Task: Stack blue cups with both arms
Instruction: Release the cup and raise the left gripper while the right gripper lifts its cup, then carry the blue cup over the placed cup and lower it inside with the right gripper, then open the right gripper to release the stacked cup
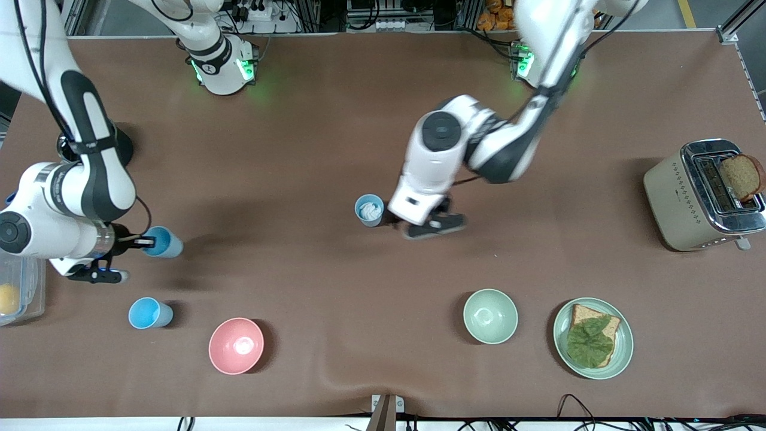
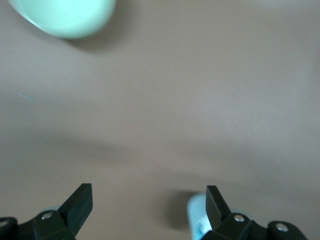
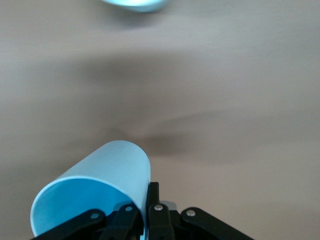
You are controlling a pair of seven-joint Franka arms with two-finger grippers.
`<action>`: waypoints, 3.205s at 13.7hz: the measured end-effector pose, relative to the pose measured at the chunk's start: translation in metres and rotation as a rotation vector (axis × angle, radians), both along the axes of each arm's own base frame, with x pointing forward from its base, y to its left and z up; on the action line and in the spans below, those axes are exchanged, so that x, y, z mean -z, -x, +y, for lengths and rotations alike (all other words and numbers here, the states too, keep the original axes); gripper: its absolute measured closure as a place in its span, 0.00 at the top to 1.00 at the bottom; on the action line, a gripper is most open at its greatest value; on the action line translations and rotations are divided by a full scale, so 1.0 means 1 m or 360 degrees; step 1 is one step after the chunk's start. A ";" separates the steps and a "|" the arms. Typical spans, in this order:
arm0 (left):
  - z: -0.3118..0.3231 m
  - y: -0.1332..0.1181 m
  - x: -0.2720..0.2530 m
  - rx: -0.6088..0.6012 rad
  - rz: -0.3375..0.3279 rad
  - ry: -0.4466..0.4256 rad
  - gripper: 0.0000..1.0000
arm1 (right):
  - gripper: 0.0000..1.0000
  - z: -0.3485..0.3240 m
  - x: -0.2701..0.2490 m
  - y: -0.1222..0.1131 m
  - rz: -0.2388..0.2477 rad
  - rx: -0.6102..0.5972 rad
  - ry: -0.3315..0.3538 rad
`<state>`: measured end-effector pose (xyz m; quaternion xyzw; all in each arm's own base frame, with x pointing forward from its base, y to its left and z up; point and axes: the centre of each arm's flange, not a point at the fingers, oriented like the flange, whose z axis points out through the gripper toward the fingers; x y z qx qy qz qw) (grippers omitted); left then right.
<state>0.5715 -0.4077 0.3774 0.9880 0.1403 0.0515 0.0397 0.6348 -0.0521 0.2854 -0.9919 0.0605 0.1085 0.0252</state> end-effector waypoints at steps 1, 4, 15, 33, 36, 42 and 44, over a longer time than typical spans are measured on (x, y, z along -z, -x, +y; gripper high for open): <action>0.036 -0.017 -0.025 0.0004 -0.0014 -0.0024 1.00 | 0.05 0.029 -0.011 -0.001 -0.0006 0.0062 -0.0022; 0.154 -0.054 -0.091 0.0020 -0.0054 -0.0081 1.00 | 0.05 0.122 -0.028 0.000 -0.0002 0.0268 -0.0008; 0.334 -0.009 -0.225 0.0191 0.0069 -0.0168 1.00 | 0.05 0.439 -0.041 0.082 -0.0076 0.0793 -0.0012; 0.370 0.019 -0.224 0.0174 0.0255 -0.0153 1.00 | 0.05 0.495 -0.033 0.111 0.0019 0.0849 0.0095; 0.373 0.017 -0.225 0.0276 0.0220 -0.0156 1.00 | 0.20 0.490 -0.030 0.107 0.0015 0.0867 0.0104; 0.380 0.016 -0.225 0.0271 0.0221 -0.0155 1.00 | 0.86 0.420 -0.066 0.059 -0.0040 0.0798 0.0108; 0.380 0.017 -0.226 0.0270 0.0223 -0.0150 1.00 | 1.00 0.351 -0.083 0.030 -0.0032 0.0664 0.0099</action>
